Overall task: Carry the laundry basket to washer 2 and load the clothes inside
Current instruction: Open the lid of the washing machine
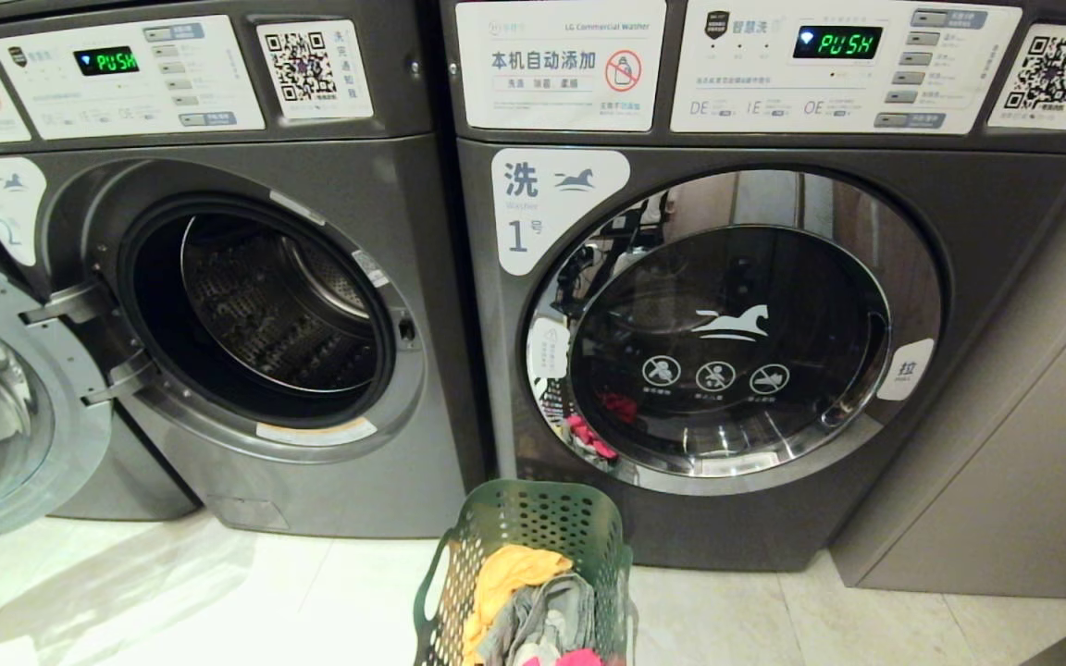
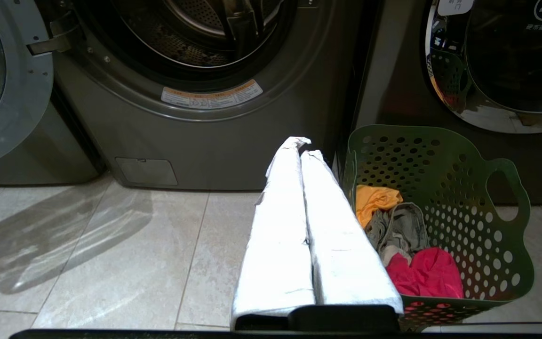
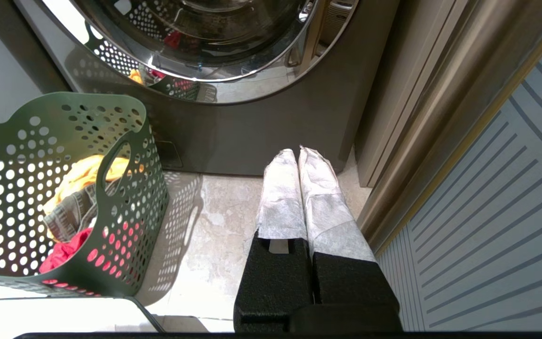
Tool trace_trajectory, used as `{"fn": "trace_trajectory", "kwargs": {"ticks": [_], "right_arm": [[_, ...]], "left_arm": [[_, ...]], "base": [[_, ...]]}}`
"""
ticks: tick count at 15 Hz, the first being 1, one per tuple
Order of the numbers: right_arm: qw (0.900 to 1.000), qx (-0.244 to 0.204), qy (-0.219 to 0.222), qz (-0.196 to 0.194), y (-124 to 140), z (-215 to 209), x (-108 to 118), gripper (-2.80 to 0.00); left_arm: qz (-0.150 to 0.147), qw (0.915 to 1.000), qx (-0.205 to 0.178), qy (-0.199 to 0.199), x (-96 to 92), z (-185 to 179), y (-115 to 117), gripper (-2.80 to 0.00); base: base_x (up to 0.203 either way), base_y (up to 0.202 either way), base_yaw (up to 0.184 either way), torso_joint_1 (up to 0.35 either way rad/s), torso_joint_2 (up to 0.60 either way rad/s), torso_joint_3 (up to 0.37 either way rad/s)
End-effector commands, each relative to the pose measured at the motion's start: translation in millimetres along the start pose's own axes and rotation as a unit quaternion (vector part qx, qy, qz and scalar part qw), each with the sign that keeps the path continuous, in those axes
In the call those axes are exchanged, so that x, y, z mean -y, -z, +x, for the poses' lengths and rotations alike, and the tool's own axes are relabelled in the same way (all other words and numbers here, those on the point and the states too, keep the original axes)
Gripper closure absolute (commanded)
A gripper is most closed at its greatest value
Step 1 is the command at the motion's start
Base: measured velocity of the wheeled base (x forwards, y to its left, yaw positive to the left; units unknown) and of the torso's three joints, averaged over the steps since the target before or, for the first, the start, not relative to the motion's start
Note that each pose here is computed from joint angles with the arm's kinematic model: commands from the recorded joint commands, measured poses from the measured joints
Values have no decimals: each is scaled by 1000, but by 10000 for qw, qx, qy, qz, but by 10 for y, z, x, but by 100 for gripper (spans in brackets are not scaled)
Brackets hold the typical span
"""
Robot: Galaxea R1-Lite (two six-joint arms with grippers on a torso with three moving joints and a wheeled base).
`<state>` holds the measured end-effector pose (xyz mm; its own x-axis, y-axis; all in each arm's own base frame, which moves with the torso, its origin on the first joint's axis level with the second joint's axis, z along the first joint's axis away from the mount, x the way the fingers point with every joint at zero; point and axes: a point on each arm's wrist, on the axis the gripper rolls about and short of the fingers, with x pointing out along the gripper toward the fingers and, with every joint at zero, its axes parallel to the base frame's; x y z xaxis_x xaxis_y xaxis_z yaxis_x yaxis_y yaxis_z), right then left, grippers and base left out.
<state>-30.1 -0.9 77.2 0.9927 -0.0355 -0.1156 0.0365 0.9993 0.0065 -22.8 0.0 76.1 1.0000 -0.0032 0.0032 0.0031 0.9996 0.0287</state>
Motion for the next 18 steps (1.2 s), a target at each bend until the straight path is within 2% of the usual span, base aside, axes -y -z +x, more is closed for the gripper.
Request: {"fn": "trace_trajectory", "kwargs": {"ticks": [1, 5, 9, 12, 18], "right_arm": [[10000, -3, -1, -1, -1, 1, 0, 0], [10000, -24, -25, -90, 14, 8, -1, 0], [9979, 648, -34, -8, -3, 75, -4, 0], [9982, 602, -28, -26, 4, 74, -4, 0], [9981, 609, -30, 3, 2, 74, -4, 0]], "left_arm": [[2, 10000, 22, -1, 0, -3, -2, 0], [61, 10000, -7, 38, 2, -5, -1, 0], [10, 10000, 23, 13, 0, -3, -2, 0], [-82, 10000, 22, -24, -1, -3, -2, 0], [-29, 10000, 14, -9, 0, -3, 0, 0]], "base": [[0, 0, 0, 0, 0, 0], [0, 0, 0, 0, 0, 0], [0, 0, 0, 0, 0, 0], [0, 0, 0, 0, 0, 0], [0, 0, 0, 0, 0, 0]]}}
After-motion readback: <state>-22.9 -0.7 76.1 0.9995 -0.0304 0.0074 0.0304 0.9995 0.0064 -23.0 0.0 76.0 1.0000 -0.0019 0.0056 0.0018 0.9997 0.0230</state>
